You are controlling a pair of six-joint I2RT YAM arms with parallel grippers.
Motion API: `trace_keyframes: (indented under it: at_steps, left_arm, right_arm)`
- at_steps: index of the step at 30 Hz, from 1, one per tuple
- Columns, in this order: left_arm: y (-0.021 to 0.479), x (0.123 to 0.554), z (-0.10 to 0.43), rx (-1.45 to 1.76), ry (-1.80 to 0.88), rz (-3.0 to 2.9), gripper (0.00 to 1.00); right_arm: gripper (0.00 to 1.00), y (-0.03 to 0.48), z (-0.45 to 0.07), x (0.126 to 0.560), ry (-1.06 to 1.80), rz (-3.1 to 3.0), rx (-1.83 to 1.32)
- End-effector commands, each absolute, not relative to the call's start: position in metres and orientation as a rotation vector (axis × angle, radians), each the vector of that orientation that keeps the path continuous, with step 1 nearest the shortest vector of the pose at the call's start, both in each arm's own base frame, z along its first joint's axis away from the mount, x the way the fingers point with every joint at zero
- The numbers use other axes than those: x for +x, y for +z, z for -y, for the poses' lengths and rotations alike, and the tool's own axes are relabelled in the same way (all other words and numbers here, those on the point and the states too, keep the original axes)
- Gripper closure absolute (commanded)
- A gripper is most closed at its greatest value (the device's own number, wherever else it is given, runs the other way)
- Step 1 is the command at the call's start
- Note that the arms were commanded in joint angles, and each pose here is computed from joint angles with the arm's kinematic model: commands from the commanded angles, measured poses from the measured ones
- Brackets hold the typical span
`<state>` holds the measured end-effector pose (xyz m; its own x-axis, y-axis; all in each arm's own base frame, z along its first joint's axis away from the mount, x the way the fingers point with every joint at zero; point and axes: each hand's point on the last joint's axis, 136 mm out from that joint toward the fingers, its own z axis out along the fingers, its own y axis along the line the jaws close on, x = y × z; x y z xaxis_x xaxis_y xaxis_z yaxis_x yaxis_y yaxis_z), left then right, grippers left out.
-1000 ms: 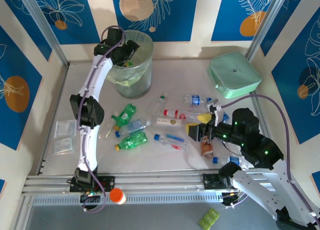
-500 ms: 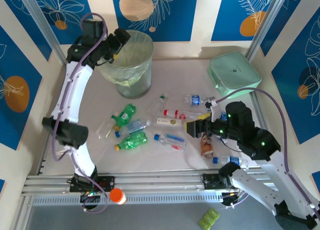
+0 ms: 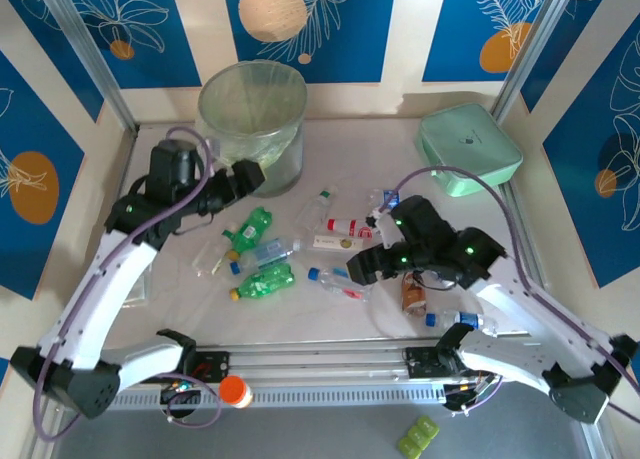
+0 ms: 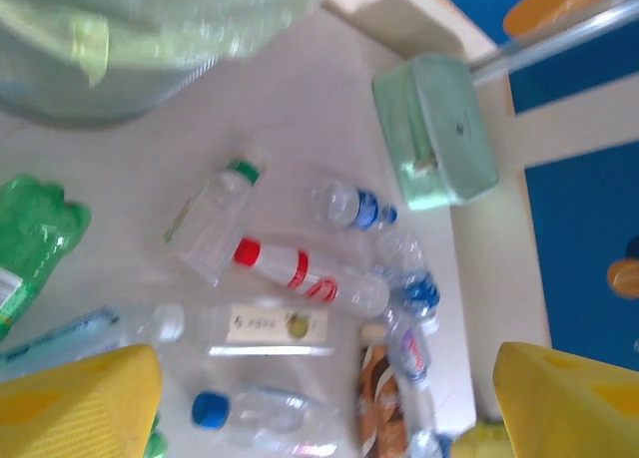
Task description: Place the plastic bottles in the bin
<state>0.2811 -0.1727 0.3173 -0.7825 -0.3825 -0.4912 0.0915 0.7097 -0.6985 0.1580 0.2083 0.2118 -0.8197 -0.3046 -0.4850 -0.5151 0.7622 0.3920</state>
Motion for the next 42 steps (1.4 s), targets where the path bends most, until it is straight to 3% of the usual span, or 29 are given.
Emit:
trace_keyframes:
  at_steps: [1, 6, 12, 15, 26, 33, 42]
  left_arm:
    - [0.31, 0.257, 0.182, 0.024, -1.021, -2.223, 0.14]
    - [0.3, 0.231, 0.189, 0.166, -1.127, -2.139, 0.14]
    - [0.29, 0.22, 0.186, 0.236, -1.084, -2.158, 0.14]
    - [0.287, 0.218, 0.181, 0.269, -1.031, -2.14, 0.14]
    - [0.269, 0.214, 0.174, 0.301, -0.961, -2.136, 0.12]
    - [0.27, 0.211, 0.178, 0.341, -0.968, -2.126, 0.12]
    - [0.271, 0.208, 0.185, 0.376, -0.992, -2.122, 0.11]
  right_arm:
    - [0.18, 0.19, -0.209, 0.161, 0.598, -2.636, -0.685]
    - [0.15, 0.149, -0.214, 0.174, 0.405, -2.742, -0.77]
    - [0.1, 0.117, -0.222, 0.184, 0.415, -2.836, -0.756]
    - [0.01, 0.108, -0.226, 0.188, 0.448, -2.844, -0.745]
    - [0.01, 0.069, -0.228, 0.195, 0.448, -2.954, -0.68]
    - [0.02, 0.06, -0.233, 0.172, 0.475, -2.99, -0.738]
    - [0.09, 0.047, -0.221, 0.149, 0.176, -2.996, -0.841]
